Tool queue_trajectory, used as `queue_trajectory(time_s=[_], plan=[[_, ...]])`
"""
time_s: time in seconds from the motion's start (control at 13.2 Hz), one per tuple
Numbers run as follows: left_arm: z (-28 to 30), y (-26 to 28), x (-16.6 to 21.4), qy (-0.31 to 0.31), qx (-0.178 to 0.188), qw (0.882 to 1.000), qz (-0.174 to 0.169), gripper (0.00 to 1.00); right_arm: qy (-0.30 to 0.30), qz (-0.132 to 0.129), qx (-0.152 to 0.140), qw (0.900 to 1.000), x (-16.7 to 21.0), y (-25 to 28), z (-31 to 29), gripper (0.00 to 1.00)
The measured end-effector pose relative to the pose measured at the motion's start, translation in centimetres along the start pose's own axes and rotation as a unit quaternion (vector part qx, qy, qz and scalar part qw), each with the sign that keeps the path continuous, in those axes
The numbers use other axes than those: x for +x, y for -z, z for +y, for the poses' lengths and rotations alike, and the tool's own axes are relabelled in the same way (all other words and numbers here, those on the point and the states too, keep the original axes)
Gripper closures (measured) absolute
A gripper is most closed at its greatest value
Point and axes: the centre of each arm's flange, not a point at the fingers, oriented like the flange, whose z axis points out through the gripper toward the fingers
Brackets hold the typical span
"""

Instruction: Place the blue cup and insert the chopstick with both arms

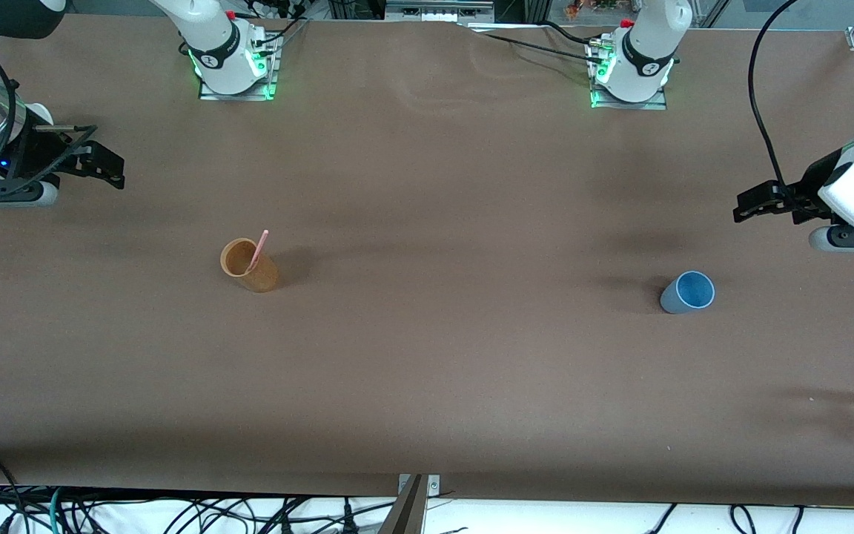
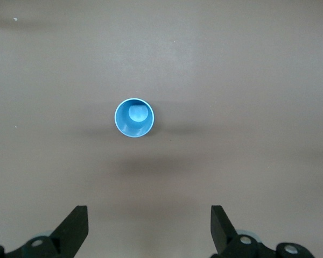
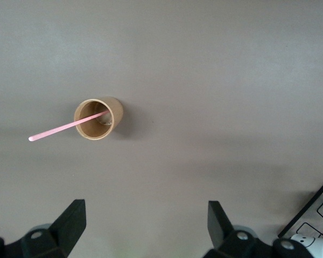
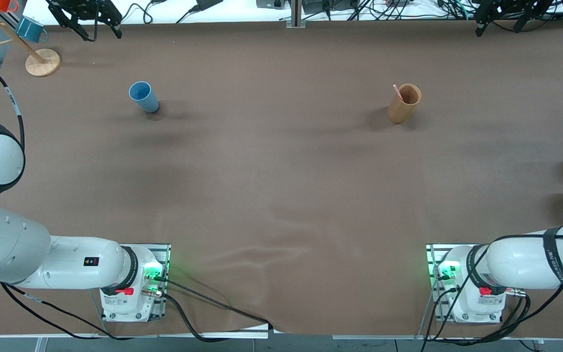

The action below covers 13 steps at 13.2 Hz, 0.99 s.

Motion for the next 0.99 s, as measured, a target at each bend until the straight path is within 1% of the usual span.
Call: queue_trajectory(time_s=[0.46,0.68,0.99], plan=[[0.26,-0.45,0.24,-0.002,0.000,1.000,-0.004,0.00,0.000,0.000,0.000,1.000,0.00,0.00,0.00,0.00],[0.68,0.13,0.36,-0.006,0.001,1.000,0.004,0.00,0.000,0.000,0.000,1.000,-0.01,-0.01,0.00,0.00],[0.72,-0.07,0.61,-0.006,0.001,1.000,0.003,0.00,0.000,0.000,0.000,1.000,-0.01,-0.01,0.00,0.00]])
